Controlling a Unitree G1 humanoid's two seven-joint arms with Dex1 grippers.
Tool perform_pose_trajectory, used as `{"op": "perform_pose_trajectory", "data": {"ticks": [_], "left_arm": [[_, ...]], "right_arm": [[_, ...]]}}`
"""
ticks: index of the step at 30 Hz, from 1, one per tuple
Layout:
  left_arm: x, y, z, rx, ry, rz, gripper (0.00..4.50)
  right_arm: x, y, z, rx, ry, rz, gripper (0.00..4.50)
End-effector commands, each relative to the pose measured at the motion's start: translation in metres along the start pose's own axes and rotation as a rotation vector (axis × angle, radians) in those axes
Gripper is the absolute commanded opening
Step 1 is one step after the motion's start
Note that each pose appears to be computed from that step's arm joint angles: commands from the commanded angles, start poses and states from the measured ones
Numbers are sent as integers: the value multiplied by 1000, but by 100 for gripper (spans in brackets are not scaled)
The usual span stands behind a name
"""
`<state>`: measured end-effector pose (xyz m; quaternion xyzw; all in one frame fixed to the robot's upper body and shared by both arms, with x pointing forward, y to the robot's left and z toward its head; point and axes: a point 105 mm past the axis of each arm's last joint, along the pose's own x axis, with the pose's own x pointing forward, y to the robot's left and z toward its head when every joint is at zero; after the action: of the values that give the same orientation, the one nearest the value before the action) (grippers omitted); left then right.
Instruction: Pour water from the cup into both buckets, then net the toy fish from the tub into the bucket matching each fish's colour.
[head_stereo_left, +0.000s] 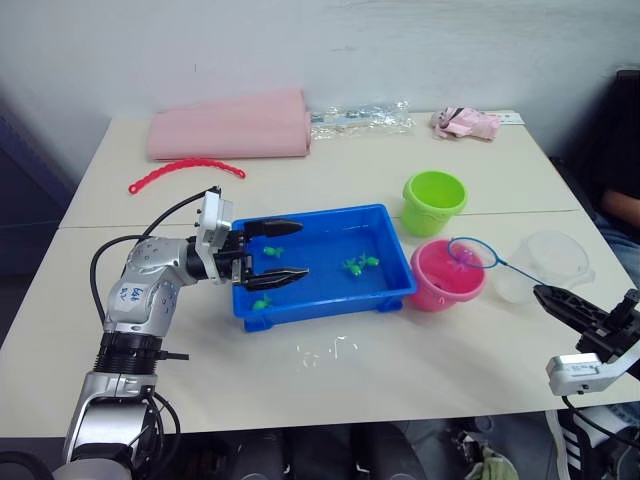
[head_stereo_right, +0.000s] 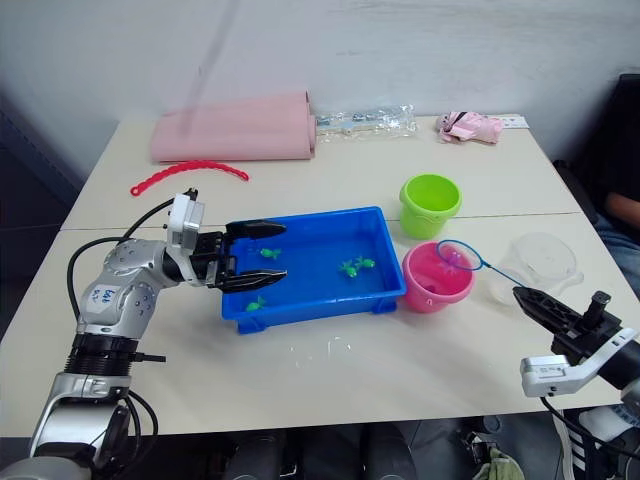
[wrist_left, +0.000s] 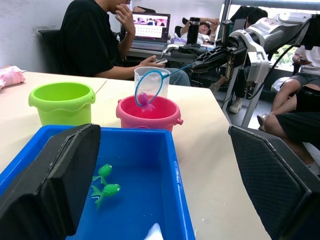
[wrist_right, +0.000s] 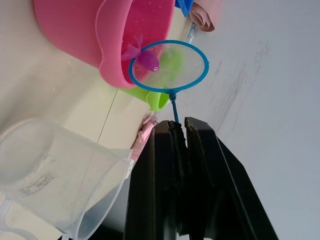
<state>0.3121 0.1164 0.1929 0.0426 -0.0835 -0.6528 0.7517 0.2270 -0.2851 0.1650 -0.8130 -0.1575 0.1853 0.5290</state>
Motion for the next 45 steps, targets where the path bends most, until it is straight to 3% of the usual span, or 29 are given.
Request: {"op": "perform_pose_trajectory", "data": {"ticks": [1,3,6,11,13,15,18,25,31,35,38,40,45], "left_arm": [[-3,0,5,25,-9,15,445],[-3,0,5,24,-9,18,445],[-4,-1,5,24,-10,21,445],[-5,-1,4,26,-11,32,445],[-5,-1,4,24,-12,33,445],[-5,-1,3,24,-13,33,445],[-4,-1,3,24,-16,37,445],[-4,-1,4,27,-21,38,445],[-22,0,7,22,-11,76,445],[-34,1,5,17,6,121,445],[-36,-1,5,18,10,139,445],[-37,-4,7,20,8,151,445],[-40,-9,10,24,18,178,445]], "right_arm": [[3,-12,6,3,-28,-54,0],[2,-10,-2,-5,20,-50,0],[5,-6,12,11,-65,-36,0],[1,-8,1,7,12,-57,0],[4,-9,19,29,-87,-55,0],[4,-8,22,40,-96,-54,0],[-2,-9,-7,12,45,-68,0],[1,-25,7,142,-31,-156,0],[20,-65,15,559,-164,-214,0],[46,-92,23,1160,-293,-214,0],[64,-97,38,1402,-346,-59,0],[78,-96,44,1541,-301,27,0],[101,-91,79,1739,-299,292,0]]}}
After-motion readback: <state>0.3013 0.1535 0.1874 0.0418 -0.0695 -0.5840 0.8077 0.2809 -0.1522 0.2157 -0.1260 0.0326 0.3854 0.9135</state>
